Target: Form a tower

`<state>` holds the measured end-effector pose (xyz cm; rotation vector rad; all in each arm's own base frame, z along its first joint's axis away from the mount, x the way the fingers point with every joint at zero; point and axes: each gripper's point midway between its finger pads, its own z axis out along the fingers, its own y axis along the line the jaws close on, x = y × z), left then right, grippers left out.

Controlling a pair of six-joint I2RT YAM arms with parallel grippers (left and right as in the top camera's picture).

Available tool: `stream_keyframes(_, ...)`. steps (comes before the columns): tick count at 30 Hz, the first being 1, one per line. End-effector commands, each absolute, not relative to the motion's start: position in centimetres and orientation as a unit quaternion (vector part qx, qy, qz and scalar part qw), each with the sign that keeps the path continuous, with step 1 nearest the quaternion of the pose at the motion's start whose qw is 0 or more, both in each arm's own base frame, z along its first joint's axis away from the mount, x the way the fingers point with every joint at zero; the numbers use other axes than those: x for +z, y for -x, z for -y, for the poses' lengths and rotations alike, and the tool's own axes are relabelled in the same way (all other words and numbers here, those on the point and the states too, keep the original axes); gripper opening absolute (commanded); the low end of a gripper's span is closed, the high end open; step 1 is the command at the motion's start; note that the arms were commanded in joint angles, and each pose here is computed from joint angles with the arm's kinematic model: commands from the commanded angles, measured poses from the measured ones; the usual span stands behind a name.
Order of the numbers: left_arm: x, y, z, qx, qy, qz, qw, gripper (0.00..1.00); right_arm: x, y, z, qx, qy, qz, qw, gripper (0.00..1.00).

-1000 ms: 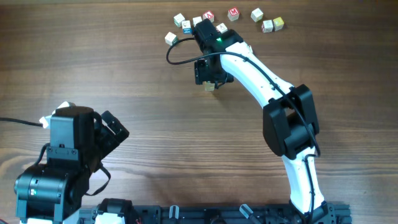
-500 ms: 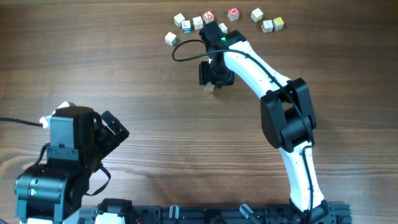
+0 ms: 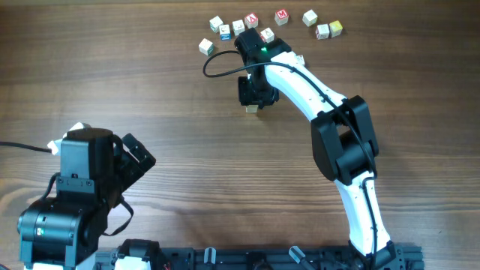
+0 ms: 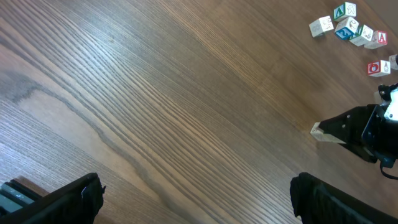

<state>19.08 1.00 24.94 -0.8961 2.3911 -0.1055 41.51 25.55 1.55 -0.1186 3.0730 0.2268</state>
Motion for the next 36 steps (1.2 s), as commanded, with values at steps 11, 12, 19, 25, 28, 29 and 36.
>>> stream_keyframes(11, 24.8, -19.1, -1.1, -0.04, 0.342, -0.894, 0.287, 1.0, 3.4, -43.1, -25.6, 0.058, 0.026, -0.996, 0.061, 0.36)
stream_keyframes(12, 24.8, -19.1, -1.1, -0.04, 0.342, -0.894, 0.287, 1.0, 3.8, -42.9, -25.5, 0.056, 0.026, -0.997, 0.056, 0.38)
stream_keyframes(19, 24.8, -19.1, -1.1, -0.04, 0.342, -0.894, 0.287, 1.0, 3.8, -42.9, -24.9, 0.04, 0.024, -0.997, 0.058, 0.52)
stream_keyframes(25, 24.8, -19.1, -1.1, -0.04, 0.342, -0.894, 0.287, 1.0, 3.8, -42.4, -26.2, 0.056, 0.034, -0.996, 0.054, 0.75)
stream_keyframes(28, 24.8, -19.1, -1.1, -0.04, 0.342, -0.894, 0.287, 1.0, 3.7, -41.7, -27.2, 0.046, 0.053, -0.996, 0.056, 0.8)
stream_keyframes(29, 24.8, -19.1, -1.1, -0.04, 0.342, -0.894, 0.287, 1.0, 3.5, -41.7, -26.8, 0.035, 0.047, -0.997, 0.058, 0.8)
stream_keyframes(36, 24.8, -19.1, -1.1, -0.04, 0.342, -0.894, 0.287, 1.0, 2.5, -41.3, -26.2, 0.022, 0.044, -0.998, 0.042, 0.79)
